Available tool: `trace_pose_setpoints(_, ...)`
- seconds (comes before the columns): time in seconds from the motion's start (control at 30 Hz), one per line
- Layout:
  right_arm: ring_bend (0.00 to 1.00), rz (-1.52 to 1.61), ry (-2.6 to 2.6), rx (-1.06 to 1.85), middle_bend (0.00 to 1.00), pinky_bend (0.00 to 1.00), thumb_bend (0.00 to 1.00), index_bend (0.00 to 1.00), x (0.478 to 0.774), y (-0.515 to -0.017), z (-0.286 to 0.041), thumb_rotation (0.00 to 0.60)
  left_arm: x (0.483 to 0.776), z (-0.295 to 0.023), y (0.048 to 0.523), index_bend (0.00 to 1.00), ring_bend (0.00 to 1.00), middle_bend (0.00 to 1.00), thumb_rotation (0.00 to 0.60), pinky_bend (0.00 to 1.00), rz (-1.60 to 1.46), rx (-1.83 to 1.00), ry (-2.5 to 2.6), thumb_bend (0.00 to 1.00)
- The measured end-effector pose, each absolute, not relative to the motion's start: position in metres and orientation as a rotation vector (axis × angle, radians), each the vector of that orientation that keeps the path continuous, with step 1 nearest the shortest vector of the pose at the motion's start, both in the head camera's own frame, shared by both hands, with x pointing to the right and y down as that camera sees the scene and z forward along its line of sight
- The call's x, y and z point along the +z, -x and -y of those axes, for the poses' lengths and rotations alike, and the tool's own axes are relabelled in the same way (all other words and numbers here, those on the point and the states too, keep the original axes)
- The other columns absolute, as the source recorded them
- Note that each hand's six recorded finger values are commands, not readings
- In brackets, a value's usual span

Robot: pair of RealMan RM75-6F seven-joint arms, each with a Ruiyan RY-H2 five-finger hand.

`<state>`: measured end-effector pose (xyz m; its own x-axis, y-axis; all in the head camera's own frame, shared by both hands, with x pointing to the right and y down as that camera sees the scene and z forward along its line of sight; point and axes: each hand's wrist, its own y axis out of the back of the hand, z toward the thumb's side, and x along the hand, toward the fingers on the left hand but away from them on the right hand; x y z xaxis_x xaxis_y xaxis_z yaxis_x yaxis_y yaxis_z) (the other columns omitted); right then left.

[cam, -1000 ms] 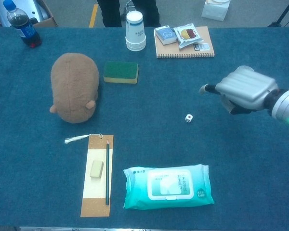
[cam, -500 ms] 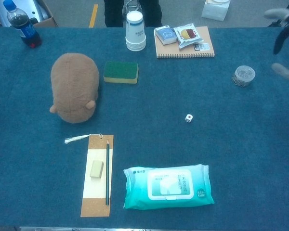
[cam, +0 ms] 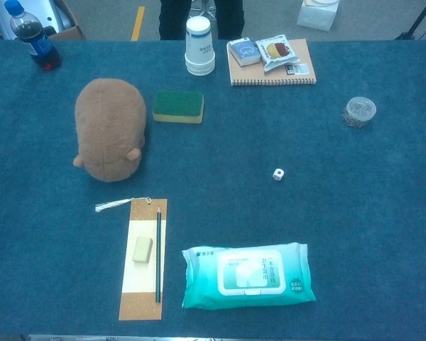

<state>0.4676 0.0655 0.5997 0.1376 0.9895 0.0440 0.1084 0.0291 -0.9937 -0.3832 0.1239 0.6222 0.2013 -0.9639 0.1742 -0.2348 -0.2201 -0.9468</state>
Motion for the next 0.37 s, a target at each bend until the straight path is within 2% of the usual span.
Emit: trace_pose_setpoints(0.37, 0.24, 1.253, 1.339, 1.056, 0.37, 0.29, 0.00, 0.36, 0.6062, -0.4788, -0.0659, 0.600, 0.6301, -0.1180, 0.3791, 0.00, 0.00, 0.00, 0.600, 0.25, -1.150, -1.092, 1.659, 0.23)
